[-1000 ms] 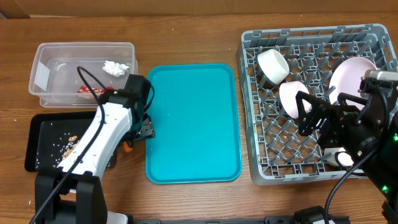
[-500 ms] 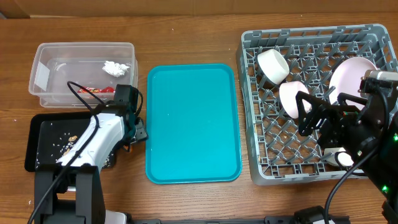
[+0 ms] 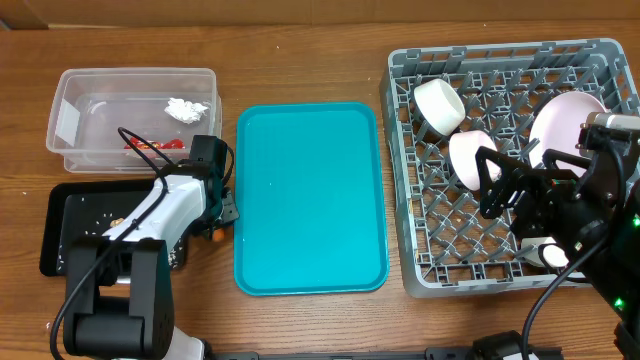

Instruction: Sort waste into correct bins and load items into the dishwasher

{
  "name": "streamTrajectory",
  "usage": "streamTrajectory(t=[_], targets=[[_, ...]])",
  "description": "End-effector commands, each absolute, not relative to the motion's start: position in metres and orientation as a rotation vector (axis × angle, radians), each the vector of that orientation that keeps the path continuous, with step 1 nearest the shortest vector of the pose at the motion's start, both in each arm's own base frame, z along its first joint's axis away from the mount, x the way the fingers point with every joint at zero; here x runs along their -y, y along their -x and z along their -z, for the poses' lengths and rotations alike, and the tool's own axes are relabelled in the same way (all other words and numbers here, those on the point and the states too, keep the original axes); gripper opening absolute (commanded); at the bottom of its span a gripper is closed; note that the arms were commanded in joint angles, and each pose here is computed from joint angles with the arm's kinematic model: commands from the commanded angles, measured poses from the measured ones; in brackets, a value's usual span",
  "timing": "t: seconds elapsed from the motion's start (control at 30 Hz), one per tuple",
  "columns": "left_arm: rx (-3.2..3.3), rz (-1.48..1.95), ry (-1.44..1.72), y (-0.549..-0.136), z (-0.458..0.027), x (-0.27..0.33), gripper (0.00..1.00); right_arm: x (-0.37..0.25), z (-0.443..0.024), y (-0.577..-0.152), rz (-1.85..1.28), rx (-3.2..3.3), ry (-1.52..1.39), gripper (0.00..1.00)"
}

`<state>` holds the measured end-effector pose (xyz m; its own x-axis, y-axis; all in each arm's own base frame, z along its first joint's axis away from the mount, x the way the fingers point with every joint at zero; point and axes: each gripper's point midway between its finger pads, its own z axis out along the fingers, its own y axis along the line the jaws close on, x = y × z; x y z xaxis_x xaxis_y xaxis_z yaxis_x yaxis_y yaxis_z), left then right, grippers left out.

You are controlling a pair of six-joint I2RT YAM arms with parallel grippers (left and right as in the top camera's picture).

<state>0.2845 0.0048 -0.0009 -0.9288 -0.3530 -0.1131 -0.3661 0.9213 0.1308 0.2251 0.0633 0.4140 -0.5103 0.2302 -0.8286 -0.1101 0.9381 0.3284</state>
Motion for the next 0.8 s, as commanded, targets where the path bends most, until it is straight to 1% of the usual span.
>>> streamTrajectory(t=[0.0, 0.03, 0.1, 0.23, 0.43, 0.5, 0.67, 0.77], targets=[[-3.059, -0.287, 0.558, -0.275, 0.003, -0.010, 0.15, -0.060, -0.418, -0.225, -0.407, -2.051, -0.097, 1.00], [-3.063, -0.288, 0.558, -0.278, -0.003, -0.010, 0.11, -0.060, -0.418, -0.225, -0.407, -2.051, -0.097, 1.00], [-3.070, -0.293, 0.558, -0.284, -0.017, -0.009, 0.06, -0.060, -0.418, -0.225, -0.407, -2.051, -0.097, 1.00], [-3.075, -0.296, 0.557, -0.296, -0.049, -0.008, 0.04, -0.060, -0.418, -0.225, -0.407, -2.051, -0.097, 1.00], [-3.079, -0.312, 0.558, -0.303, -0.086, -0.009, 0.04, -0.060, -0.418, -0.225, -0.407, -2.051, -0.097, 1.00], [-3.088, -0.348, 0.565, -0.300, -0.095, -0.013, 0.04, -0.060, -0.418, -0.225, -0.407, -2.051, -0.097, 1.00], [-3.105, -0.444, 0.756, -0.280, -0.104, -0.036, 0.04, -0.060, -0.418, -0.225, -0.407, -2.051, -0.097, 1.00], [-3.104, -0.519, 0.928, -0.263, -0.108, -0.060, 0.04, -0.060, -0.418, -0.225, -0.407, -2.051, -0.097, 1.00]])
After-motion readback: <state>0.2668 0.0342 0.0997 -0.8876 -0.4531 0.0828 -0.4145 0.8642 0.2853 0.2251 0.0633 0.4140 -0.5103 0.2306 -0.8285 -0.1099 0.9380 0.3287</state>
